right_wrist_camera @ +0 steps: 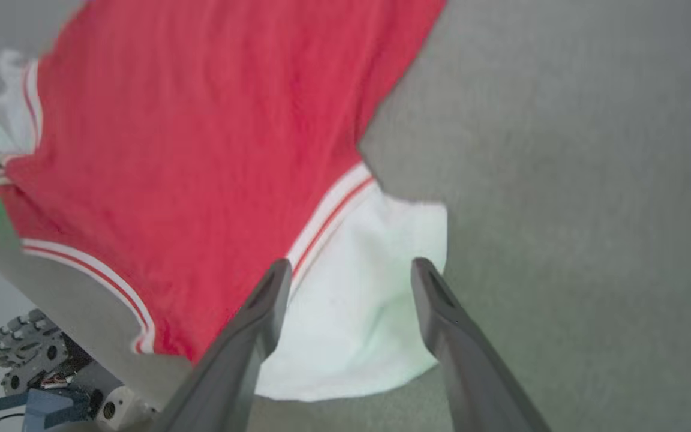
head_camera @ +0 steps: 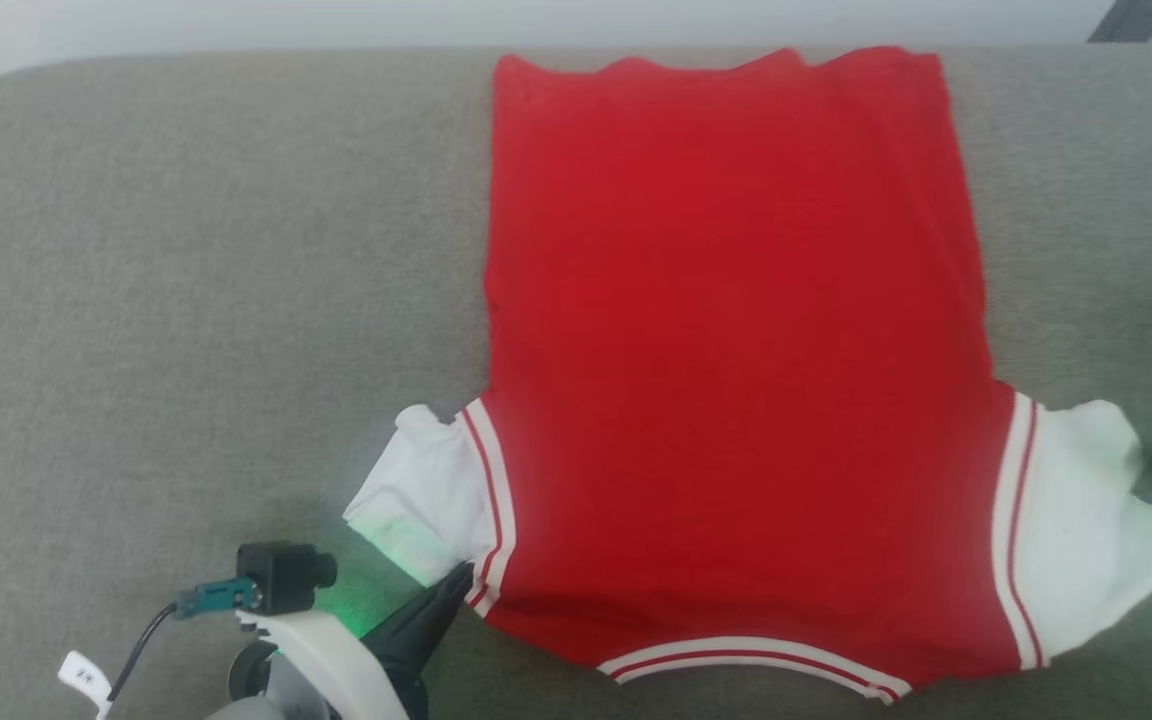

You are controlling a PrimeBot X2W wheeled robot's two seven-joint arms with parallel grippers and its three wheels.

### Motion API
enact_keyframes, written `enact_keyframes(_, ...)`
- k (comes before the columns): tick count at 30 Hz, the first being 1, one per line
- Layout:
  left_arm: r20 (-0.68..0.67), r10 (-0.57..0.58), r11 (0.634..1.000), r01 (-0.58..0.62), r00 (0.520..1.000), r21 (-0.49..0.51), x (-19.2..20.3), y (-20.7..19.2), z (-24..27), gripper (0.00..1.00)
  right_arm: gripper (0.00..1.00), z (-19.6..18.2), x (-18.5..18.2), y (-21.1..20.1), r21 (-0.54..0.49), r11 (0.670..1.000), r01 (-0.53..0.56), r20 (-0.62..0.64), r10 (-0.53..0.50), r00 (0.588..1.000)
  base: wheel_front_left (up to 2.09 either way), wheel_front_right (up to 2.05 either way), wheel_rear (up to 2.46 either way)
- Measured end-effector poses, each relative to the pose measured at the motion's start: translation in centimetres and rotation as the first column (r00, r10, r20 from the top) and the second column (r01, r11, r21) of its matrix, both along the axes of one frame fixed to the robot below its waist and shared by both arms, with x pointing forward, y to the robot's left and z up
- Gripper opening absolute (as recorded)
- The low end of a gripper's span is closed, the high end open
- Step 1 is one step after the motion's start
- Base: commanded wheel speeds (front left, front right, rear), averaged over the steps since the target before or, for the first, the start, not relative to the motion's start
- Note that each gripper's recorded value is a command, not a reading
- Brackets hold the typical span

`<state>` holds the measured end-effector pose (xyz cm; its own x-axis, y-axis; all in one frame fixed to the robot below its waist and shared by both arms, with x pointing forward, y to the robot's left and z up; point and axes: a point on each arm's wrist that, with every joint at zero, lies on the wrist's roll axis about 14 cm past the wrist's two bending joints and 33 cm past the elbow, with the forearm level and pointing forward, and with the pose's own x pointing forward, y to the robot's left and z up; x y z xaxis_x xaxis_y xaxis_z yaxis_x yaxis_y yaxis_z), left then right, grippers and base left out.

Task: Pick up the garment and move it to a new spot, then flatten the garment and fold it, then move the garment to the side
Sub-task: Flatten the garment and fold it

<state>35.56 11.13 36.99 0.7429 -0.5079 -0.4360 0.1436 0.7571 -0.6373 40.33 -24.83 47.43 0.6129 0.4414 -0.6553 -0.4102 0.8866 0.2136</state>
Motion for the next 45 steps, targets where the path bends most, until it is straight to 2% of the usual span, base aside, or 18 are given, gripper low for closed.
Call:
enact_keyframes(4,0.025,-0.022,1.000,0.021,0.999,0.006,0.9,-0.4,0.4,0.00,1.00,3.5,4.8,-0.6,-0.027,1.000,0.006,0.099,-0.004,0.995,0.00,0.00,0.00)
enact_keyframes(8,0.030,-0.033,0.999,0.033,0.999,0.022,1.9,-0.6,0.3,0.00,1.00,4.6,11.1,-0.9,-0.061,0.997,0.044,0.188,-0.032,0.982,0.00,0.00,0.00)
enact_keyframes(14,0.016,-0.019,1.000,0.018,1.000,0.017,2.6,-0.5,-0.3,0.00,1.00,1.2,19.2,1.8,-0.144,0.988,0.064,0.172,-0.038,0.984,0.00,0.00,0.00)
enact_keyframes(18,0.003,0.002,1.000,-0.002,1.000,0.004,3.0,-0.2,-0.9,0.00,1.00,-3.0,23.2,3.0,-0.187,0.976,0.109,0.045,-0.103,0.994,0.00,0.00,0.00)
enact_keyframes(22,-0.008,0.031,0.999,-0.031,0.999,-0.008,3.2,0.1,-1.2,0.00,1.00,-6.5,24.7,3.6,-0.255,0.961,0.103,-0.053,-0.121,0.991,0.00,0.00,0.00)
enact_keyframes(28,-0.024,0.055,0.998,-0.055,0.998,-0.012,3.4,0.5,-2.0,0.00,1.00,-9.9,25.4,5.1,-0.245,0.964,0.106,-0.181,-0.153,0.971,0.00,0.00,0.00)
enact_keyframes(34,-0.031,0.059,0.998,-0.060,0.998,-0.023,3.6,0.3,-2.4,0.00,1.00,-10.9,25.4,4.9,-0.283,0.955,0.087,-0.261,-0.164,0.951,0.00,0.00,0.00)
enact_keyframes(35,-0.033,0.058,0.998,-0.058,0.998,-0.024,3.6,0.3,-2.4,0.00,0.47,-10.9,25.4,4.8,-0.283,0.955,0.087,-0.260,-0.164,0.952,0.00,0.00,0.00)
enact_keyframes(36,-0.031,0.056,0.998,-0.056,0.998,-0.025,3.7,0.3,-2.4,0.00,0.13,-10.8,25.5,4.8,-0.281,0.955,0.090,-0.251,-0.164,0.954,0.00,0.00,0.00)
enact_keyframes(37,-0.029,0.055,0.998,-0.056,0.998,-0.027,3.7,0.2,-2.4,0.00,0.00,-10.7,25.5,4.7,-0.276,0.956,0.097,-0.243,-0.167,0.956,0.00,0.00,0.00)
enact_keyframes(45,-0.004,0.063,0.998,-0.063,0.998,-0.030,3.8,0.4,-1.5,0.00,0.00,-8.2,23.8,3.6,-0.242,0.963,0.114,-0.173,-0.159,0.972,0.00,0.00,0.00)
